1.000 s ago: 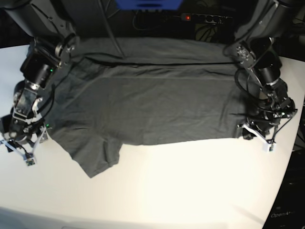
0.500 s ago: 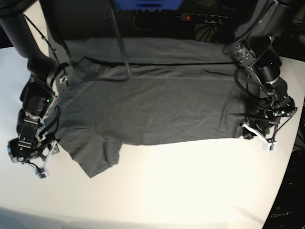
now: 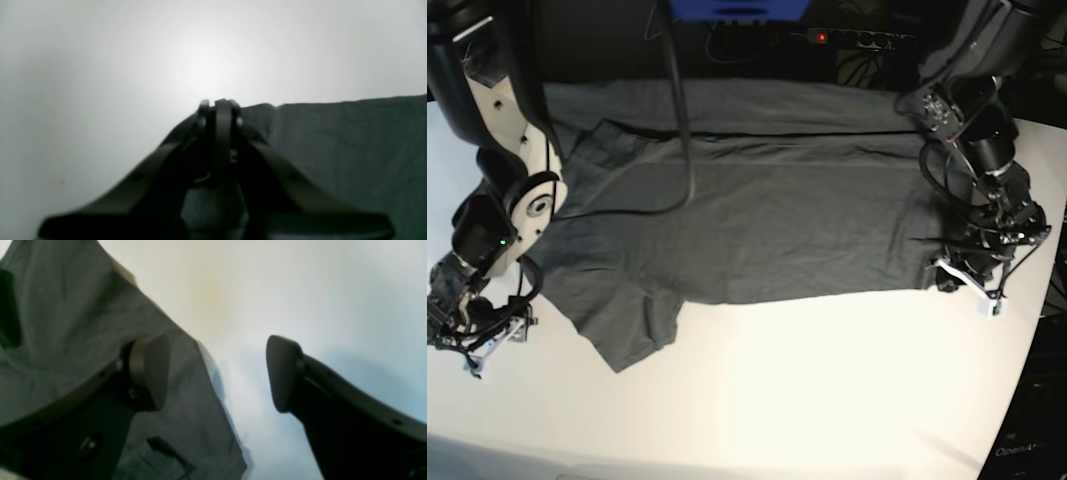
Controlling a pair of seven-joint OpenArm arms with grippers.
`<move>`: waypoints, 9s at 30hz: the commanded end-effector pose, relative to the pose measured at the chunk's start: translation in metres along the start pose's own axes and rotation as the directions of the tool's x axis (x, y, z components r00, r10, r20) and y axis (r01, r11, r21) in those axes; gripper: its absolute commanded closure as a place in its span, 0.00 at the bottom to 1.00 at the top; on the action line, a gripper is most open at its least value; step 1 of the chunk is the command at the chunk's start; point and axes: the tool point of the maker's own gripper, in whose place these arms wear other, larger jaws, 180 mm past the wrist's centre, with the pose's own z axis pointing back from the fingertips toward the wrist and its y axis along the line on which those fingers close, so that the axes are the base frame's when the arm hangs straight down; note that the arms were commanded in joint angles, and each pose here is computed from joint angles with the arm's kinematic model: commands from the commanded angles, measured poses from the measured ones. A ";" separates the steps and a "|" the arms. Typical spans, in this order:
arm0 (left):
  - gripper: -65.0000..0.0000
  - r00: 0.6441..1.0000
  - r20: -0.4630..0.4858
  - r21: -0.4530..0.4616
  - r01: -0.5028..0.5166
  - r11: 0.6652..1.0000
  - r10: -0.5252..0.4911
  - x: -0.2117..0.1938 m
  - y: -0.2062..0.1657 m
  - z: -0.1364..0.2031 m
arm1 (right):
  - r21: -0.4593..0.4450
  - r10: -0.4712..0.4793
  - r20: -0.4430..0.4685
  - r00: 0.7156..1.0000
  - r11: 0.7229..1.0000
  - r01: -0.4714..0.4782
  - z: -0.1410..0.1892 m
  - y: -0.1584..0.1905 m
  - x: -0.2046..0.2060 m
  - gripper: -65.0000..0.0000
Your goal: Fold the T-shirt properly
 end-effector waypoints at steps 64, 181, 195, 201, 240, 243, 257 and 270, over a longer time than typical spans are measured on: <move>0.97 0.988 -0.155 0.038 0.029 0.999 -0.022 -0.042 0.010 0.004 | -0.101 0.132 -0.029 0.991 0.986 -0.134 -0.003 -0.001 -0.029 1.00; 0.97 0.845 -0.493 0.172 0.330 0.928 -0.208 -0.074 -0.015 0.138 | -0.472 0.425 -0.309 0.851 0.708 -0.525 0.105 -0.010 -0.190 1.00; 0.97 0.845 -0.476 0.090 0.323 0.942 -0.244 -0.082 -0.025 0.135 | -0.523 0.367 -0.413 0.833 0.654 -0.547 0.112 0.001 -0.196 1.00; 0.97 0.827 -0.490 0.072 0.353 0.933 -0.275 -0.084 -0.026 0.135 | -0.526 0.348 -0.449 0.823 0.642 -0.558 0.116 -0.004 -0.205 1.00; 0.97 0.792 -0.554 -0.019 0.294 0.956 -0.255 -0.119 -0.034 0.107 | -0.537 0.290 -0.560 0.776 0.586 -0.607 0.131 0.005 -0.206 1.00; 0.97 0.794 -0.551 -0.016 0.299 0.954 -0.257 -0.117 -0.033 0.108 | -0.533 0.294 -0.564 0.771 0.583 -0.612 0.130 0.007 -0.205 1.00; 0.97 0.793 -0.553 -0.017 0.296 0.955 -0.256 -0.120 -0.033 0.108 | -0.491 0.293 -0.592 0.751 0.607 -0.624 0.128 0.025 -0.209 1.00; 0.97 0.792 -0.554 -0.018 0.296 0.955 -0.256 -0.120 -0.033 0.108 | -0.477 0.239 -0.662 0.710 0.597 -0.645 0.138 0.019 -0.231 1.00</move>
